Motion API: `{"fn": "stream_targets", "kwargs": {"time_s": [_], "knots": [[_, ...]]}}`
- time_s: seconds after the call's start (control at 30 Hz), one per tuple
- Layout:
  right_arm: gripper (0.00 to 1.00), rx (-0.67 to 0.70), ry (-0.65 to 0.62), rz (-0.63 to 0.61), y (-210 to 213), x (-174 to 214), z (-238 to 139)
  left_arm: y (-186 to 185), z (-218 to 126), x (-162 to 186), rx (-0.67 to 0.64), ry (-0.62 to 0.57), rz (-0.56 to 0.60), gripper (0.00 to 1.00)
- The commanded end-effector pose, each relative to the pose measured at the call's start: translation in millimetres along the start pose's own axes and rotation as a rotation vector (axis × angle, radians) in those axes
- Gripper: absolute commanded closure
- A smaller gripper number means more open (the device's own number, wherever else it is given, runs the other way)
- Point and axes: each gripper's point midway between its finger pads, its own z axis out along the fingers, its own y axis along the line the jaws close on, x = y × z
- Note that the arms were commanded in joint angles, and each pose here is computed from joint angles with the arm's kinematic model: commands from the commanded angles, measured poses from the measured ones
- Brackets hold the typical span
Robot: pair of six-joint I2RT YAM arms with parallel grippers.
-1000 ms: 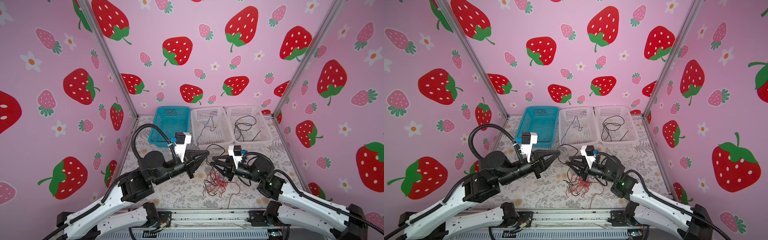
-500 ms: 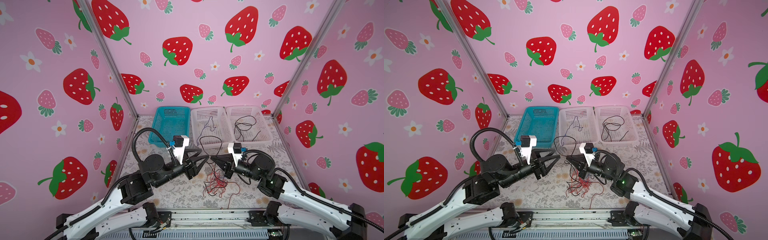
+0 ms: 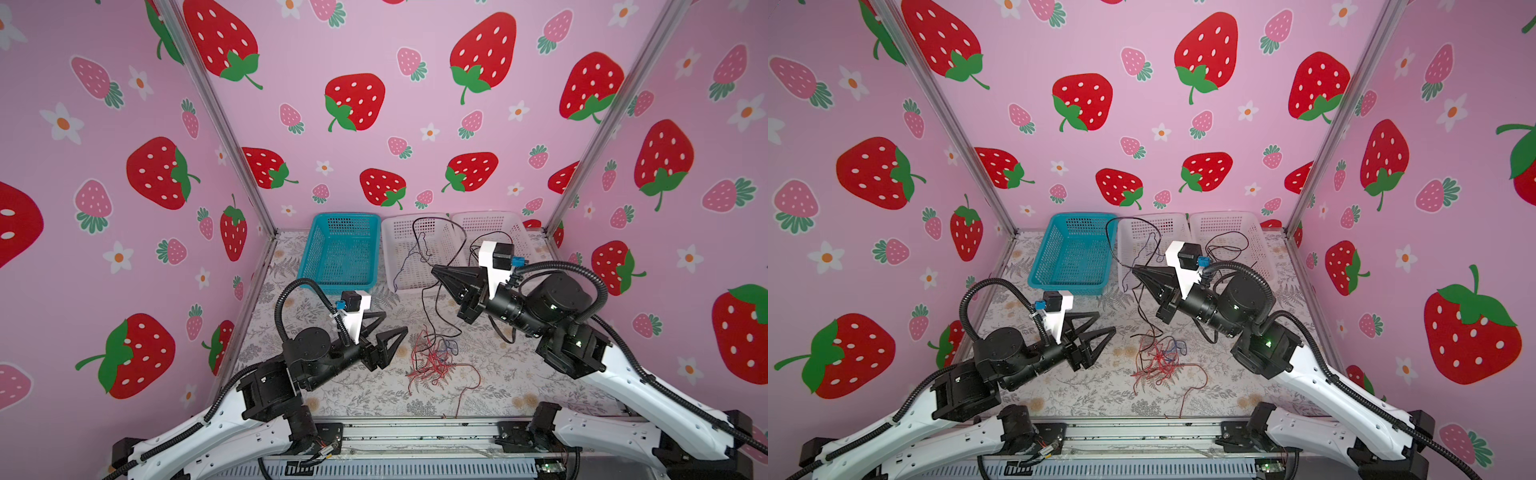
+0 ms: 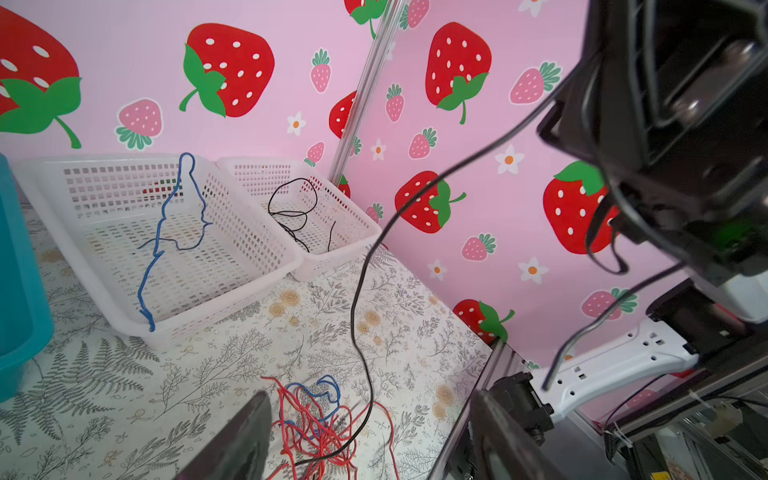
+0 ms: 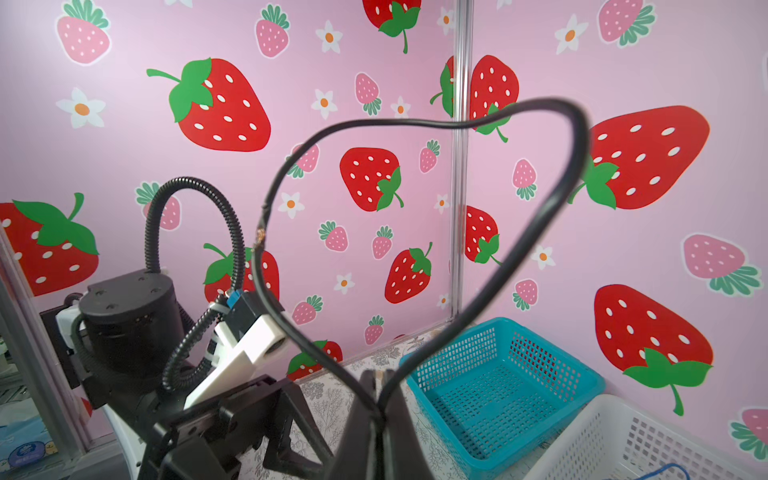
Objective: Untangle the cables
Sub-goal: 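Lift the black wire up and away from the tangle with the right gripper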
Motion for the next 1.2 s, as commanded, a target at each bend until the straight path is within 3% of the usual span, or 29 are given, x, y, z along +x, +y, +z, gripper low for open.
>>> {"fn": "stream_targets", "kwargs": {"time_s": [0.0,0.27,0.5,0.7,0.9,1.17], "knots": [[1.0,0.036,-0.02,-0.063,-2.7,-30.2,-5.3,9.3,2.5,8.3,-0.034,0.006,-0.021,0.23],[1.0,0.236,-0.071,-0.141,-32.8,-96.8,-14.6,26.8,10.1,35.5,-0.092,0.059,-0.012,0.22],[1.0,0.439,-0.064,-0.184,-67.5,-126.8,-16.8,40.0,16.6,55.7,-0.14,0.106,-0.004,0.21],[1.0,0.663,-0.037,-0.238,-127.8,-128.6,-13.5,53.4,14.0,60.3,-0.202,0.12,0.02,0.17],[1.0,0.874,-0.067,-0.185,-207.1,-125.1,-19.8,67.3,9.3,65.3,-0.262,0.133,0.029,0.15],[1.0,1.182,-0.054,-0.179,-310.1,-101.3,-47.9,88.8,-10.6,57.9,-0.389,0.126,0.071,0.01]]}}
